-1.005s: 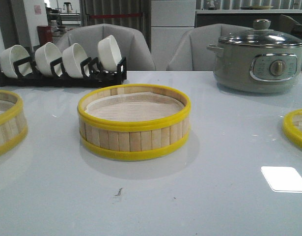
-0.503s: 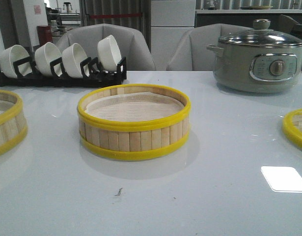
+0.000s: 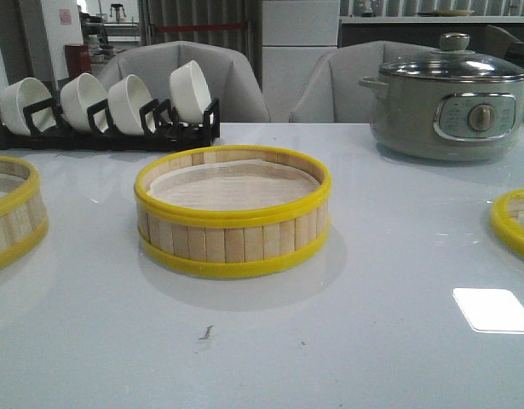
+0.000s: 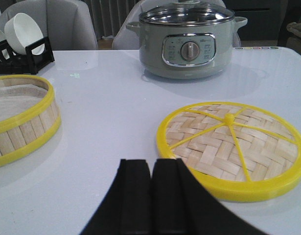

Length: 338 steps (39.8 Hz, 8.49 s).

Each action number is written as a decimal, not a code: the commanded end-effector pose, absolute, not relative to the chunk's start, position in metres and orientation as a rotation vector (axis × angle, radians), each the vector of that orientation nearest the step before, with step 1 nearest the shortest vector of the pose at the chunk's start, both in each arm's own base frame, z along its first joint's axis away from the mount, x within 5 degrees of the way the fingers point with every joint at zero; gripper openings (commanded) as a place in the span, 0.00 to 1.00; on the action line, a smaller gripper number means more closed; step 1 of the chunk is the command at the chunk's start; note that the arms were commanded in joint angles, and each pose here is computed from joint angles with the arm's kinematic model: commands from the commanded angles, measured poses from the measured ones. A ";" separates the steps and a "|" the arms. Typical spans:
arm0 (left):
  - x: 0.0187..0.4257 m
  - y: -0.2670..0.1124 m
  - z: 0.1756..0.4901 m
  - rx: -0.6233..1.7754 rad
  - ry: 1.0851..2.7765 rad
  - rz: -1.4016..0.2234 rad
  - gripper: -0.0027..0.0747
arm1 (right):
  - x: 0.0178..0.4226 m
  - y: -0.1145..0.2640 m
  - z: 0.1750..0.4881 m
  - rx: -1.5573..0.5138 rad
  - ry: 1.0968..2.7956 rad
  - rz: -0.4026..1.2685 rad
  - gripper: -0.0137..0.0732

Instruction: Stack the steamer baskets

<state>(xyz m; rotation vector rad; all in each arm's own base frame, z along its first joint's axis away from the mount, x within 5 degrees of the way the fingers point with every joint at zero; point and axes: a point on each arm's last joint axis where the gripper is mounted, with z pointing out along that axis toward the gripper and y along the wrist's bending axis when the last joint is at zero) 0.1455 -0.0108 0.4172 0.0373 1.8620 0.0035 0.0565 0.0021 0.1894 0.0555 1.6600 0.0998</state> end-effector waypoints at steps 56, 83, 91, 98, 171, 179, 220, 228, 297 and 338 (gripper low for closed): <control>0.225 -0.023 0.438 0.117 1.958 0.084 0.14 | 0.055 0.001 0.204 0.052 1.535 0.093 0.22; 0.223 -0.023 0.435 0.106 1.995 0.071 0.14 | 0.051 0.000 0.226 0.075 1.301 0.118 0.22; 0.223 -0.025 0.435 0.112 2.001 0.071 0.14 | 0.045 0.001 0.251 0.094 1.378 0.153 0.22; 0.221 -0.035 0.433 0.160 2.018 0.047 0.14 | 0.046 0.004 0.302 0.132 1.512 0.219 0.22; 0.222 -0.050 0.424 0.250 2.080 -0.023 0.64 | 0.202 0.009 0.364 0.157 1.971 0.199 0.63; 0.248 -0.058 0.403 0.265 2.161 -0.021 0.66 | 0.202 0.009 0.364 0.157 1.971 0.199 0.63; 0.380 -0.069 0.268 0.212 2.611 0.008 0.66 | 0.201 0.009 0.362 0.156 1.995 0.199 0.63; 0.386 -0.073 0.246 0.188 2.684 -0.032 0.66 | 0.201 0.009 0.362 0.156 1.994 0.199 0.63; 0.333 -0.268 0.361 0.876 2.324 -0.182 0.16 | 0.202 0.009 0.363 0.157 1.977 0.199 0.63; 0.322 -0.328 0.319 0.985 2.313 -0.431 0.16 | 0.202 0.009 0.363 0.157 1.977 0.199 0.63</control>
